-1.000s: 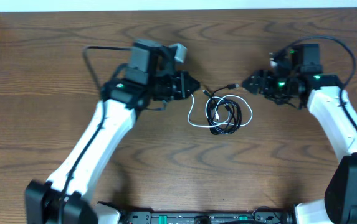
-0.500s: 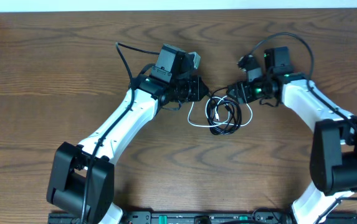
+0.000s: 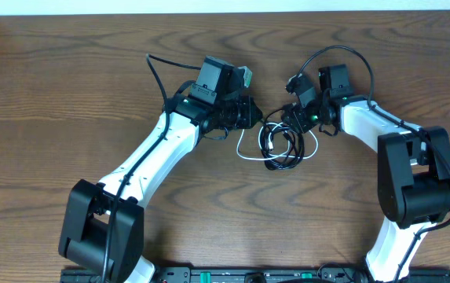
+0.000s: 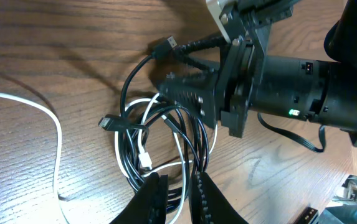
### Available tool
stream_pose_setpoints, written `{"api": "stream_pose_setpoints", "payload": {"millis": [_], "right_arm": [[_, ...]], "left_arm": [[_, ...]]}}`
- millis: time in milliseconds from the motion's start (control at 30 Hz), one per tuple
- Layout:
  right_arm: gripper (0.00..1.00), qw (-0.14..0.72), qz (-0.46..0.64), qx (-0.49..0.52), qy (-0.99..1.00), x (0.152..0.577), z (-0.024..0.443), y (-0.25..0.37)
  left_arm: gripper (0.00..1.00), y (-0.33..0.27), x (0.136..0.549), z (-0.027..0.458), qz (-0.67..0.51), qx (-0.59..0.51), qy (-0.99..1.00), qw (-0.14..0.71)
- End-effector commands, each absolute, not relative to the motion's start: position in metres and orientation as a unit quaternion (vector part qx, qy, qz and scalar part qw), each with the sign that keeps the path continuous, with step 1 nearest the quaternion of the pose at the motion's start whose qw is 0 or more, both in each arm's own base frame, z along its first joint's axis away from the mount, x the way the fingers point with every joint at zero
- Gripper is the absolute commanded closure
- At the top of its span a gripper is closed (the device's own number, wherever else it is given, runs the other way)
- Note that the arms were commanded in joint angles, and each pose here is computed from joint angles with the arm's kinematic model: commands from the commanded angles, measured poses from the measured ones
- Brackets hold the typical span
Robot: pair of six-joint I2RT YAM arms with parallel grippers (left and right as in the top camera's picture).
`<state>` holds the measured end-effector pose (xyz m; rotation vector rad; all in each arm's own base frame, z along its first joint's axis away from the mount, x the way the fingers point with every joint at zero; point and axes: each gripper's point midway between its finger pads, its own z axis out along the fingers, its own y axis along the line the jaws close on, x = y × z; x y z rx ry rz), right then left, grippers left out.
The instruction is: Untangle cables
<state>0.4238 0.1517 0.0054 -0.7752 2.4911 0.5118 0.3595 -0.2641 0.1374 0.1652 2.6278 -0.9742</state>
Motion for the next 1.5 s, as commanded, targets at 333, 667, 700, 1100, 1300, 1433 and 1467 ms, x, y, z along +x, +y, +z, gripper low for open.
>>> {"api": "stream_pose_setpoints", "payload": {"millis": [333,667,700,1100,1300,1433,1467], "right_arm": [[0.41,0.189,0.249,-0.305,0.899,0.387,0.019,0.176],[0.6,0.176,0.223,-0.301,0.91,0.39,-0.007,0.172],[0.63,0.179,0.223,-0.297,0.911,0.392,-0.007,0.172],[0.99,0.196,0.258,-0.172,0.93,0.413,0.064,0.164],[0.95,0.178,0.167,-0.024,0.969,0.408,0.083,0.118],[0.7,0.123,0.136,-0.01,0.983,0.387,0.057,0.106],[0.67,0.116,0.129,-0.001,0.985,0.384,0.053,0.103]], "left_arm": [[0.83,-0.262,0.363,0.135,-0.336,0.049,0.926,0.166],[0.83,-0.262,0.362,0.135,-0.336,0.049,0.926,0.165],[0.83,-0.262,0.362,0.135,-0.336,0.049,0.926,0.165],[0.83,-0.261,0.362,0.135,-0.336,0.049,0.926,0.165],[0.83,-0.261,0.36,0.133,-0.333,0.049,0.928,0.159],[0.83,-0.261,0.36,0.133,-0.333,0.048,0.928,0.158],[0.83,-0.261,0.36,0.133,-0.333,0.048,0.928,0.158]]}}
